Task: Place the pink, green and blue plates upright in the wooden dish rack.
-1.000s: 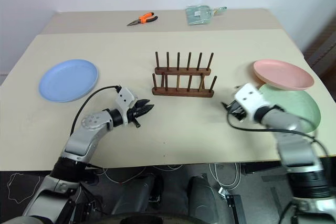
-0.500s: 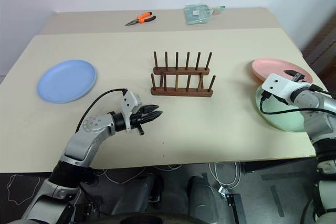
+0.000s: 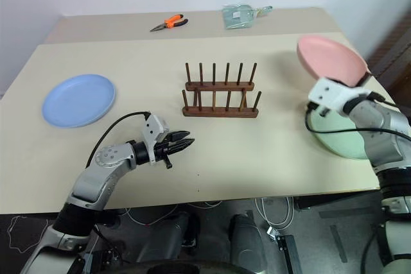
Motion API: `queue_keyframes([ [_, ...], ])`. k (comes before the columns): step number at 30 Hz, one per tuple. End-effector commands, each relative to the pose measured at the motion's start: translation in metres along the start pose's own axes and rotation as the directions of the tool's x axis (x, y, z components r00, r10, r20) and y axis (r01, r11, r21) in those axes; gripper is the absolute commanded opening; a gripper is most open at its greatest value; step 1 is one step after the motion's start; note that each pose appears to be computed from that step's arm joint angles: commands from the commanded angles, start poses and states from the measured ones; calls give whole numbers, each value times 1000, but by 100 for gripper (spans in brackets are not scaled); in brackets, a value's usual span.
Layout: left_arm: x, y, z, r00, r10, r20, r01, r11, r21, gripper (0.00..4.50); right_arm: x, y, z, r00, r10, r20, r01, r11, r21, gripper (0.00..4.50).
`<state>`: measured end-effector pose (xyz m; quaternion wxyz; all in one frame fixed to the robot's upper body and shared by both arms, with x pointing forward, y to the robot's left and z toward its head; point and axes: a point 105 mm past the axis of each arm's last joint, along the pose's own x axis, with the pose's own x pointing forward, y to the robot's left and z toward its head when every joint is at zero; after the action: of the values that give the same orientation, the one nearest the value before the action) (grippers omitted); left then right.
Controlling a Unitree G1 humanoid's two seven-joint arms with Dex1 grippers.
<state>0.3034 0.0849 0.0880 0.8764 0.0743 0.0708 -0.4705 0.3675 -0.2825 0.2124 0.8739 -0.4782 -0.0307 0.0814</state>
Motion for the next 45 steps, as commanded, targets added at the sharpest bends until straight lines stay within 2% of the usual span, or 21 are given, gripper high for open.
queue_keyframes([
  [1,-1,5,15,998,5,55,-6,1000,26,120,-23,-11,97,911,-118,395,-138,815,563,4],
  [5,3,5,20,997,-8,74,6,999,34,120,-38,6,122,878,-160,452,-284,584,760,4],
  [8,5,3,21,997,-15,79,12,999,35,120,-44,20,132,877,-159,454,-336,471,816,4],
  [14,4,-1,19,997,-28,71,25,999,38,120,-44,37,138,894,-133,429,-351,390,852,4],
  [25,1,-3,19,997,-31,71,28,999,36,120,-32,57,113,950,-78,303,-256,368,894,4],
  [28,2,-4,19,997,-36,72,34,999,35,120,-30,61,111,953,-62,295,-250,383,889,123],
  [33,2,-6,19,997,-41,72,39,999,36,120,-29,46,111,952,-125,279,-182,500,846,370],
  [35,2,-6,18,997,-43,71,40,999,35,120,-33,32,111,941,-169,293,-163,533,830,370],
  [38,2,-6,18,996,-47,71,44,998,35,120,-42,3,105,915,-264,304,-135,510,850,370],
  [42,3,-5,17,996,-49,71,47,998,29,120,-56,-31,70,919,-329,219,-26,501,865,370],
  [44,5,-5,16,996,-55,68,53,998,28,120,-61,-26,33,965,-248,87,78,584,808,370],
  [45,6,-5,16,996,-59,68,57,998,29,120,-62,-15,17,983,-180,21,105,659,744,370],
])
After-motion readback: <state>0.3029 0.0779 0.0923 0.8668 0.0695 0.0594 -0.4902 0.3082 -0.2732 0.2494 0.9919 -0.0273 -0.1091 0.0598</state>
